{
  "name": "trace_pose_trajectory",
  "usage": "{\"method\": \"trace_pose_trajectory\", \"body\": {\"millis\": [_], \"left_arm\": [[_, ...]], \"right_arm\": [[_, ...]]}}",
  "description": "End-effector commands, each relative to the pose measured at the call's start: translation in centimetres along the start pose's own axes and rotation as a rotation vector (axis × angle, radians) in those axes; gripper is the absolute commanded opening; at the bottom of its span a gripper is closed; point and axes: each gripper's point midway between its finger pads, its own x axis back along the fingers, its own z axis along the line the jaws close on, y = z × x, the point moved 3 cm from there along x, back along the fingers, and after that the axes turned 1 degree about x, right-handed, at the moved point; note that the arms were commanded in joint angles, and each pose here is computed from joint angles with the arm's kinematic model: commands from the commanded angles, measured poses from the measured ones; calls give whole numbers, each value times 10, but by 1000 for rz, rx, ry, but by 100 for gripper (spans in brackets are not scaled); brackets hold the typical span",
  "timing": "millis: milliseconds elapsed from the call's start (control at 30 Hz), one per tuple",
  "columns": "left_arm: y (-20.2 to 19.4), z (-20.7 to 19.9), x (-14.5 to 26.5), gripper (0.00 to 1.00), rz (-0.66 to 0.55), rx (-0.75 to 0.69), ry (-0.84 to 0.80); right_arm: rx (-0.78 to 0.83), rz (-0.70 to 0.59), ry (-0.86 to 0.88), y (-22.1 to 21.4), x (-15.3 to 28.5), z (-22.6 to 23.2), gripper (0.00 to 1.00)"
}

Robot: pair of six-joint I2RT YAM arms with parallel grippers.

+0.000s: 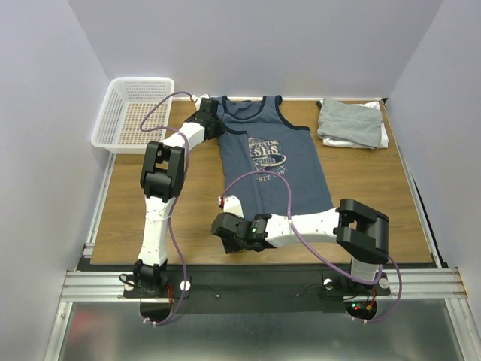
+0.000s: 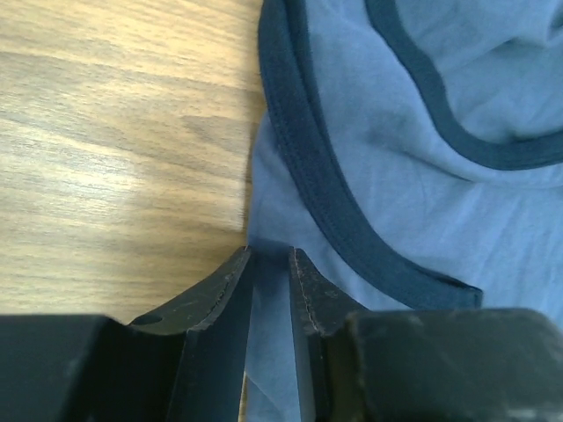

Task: Fold and stack the tank tops
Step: Fold the tank top

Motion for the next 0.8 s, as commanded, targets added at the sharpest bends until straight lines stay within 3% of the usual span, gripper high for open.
{"method": "trace_pose_trajectory", "body": {"millis": [0,67,367,533,767], "left_arm": [[16,-2,-1,31,-31,-8,-3],[17,-3,-2,24,-35,-3,-2],[27,-3,-8,0,-61,6,24],[39,-2,-7,0,-101,7,42],[60,4,-3,0,-146,-3,54]], "right_arm": [[-4,-24,-27,4,-1,-1,48],[-1,-15,-32,1,-4,-2,45],[19,16,-11,-3,-7,3,12],[59,34,84,4,1,28,1],[69,71,180,10,-4,61,0]]}}
